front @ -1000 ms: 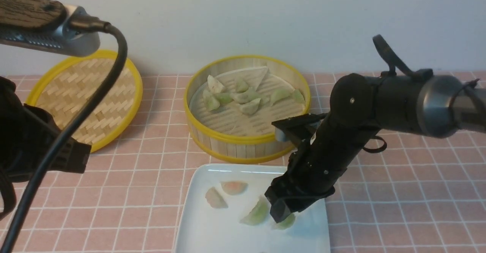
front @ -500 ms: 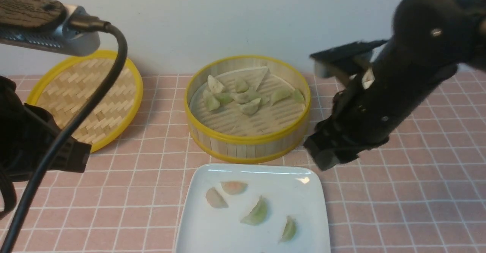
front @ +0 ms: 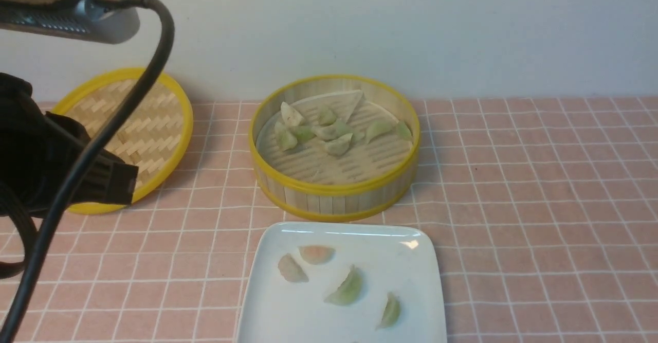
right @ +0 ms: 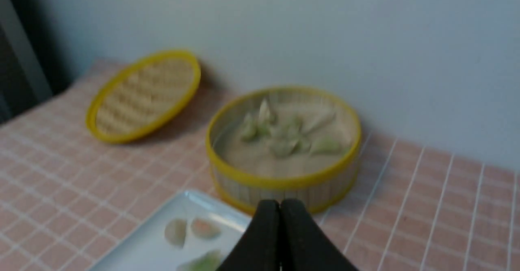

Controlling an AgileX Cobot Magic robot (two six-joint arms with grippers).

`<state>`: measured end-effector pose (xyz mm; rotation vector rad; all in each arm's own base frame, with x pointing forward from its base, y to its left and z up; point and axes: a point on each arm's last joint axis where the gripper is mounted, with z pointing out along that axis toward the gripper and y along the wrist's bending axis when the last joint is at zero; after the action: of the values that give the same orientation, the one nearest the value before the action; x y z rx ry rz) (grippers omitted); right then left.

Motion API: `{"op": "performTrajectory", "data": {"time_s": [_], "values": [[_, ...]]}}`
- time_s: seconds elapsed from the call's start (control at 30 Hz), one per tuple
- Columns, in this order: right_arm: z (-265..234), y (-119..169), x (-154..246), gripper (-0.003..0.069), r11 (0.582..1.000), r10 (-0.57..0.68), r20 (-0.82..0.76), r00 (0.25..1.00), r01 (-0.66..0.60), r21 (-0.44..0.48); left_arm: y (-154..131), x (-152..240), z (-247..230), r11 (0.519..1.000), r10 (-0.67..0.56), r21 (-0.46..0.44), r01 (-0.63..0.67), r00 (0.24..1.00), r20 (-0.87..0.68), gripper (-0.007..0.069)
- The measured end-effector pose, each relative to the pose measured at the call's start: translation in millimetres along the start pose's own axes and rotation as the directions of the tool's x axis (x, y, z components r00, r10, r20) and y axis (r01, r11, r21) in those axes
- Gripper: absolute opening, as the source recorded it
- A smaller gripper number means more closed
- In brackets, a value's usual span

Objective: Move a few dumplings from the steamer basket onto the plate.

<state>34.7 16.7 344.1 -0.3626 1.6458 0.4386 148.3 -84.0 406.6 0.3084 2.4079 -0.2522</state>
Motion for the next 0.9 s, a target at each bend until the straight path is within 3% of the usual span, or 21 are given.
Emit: {"op": "performTrajectory", "data": {"time_s": [0.13,0.5,0.67,0.9], "values": [[-25,-7,29,-0.0015,0.999,0.024,0.148,0.989,-0.028,0.024,0,0,1,1.0,0.0,-0.001,0.0,1.0,-0.003,-0.0006],[-24,-11,36,-0.0015,0.996,0.05,0.15,0.987,-0.06,0.061,7,28,2,1.0,0.001,0.025,-0.003,0.999,0.051,-0.0006],[-24,-11,36,-0.0015,0.996,0.049,0.148,0.988,-0.059,0.062,18,66,-11,0.995,-0.038,0.099,0.012,0.963,0.265,-0.0006],[-24,-11,36,-0.0015,0.996,0.047,0.149,0.988,-0.057,0.063,30,107,-28,0.979,-0.108,0.205,-0.002,0.847,0.52,-0.0006]]}}
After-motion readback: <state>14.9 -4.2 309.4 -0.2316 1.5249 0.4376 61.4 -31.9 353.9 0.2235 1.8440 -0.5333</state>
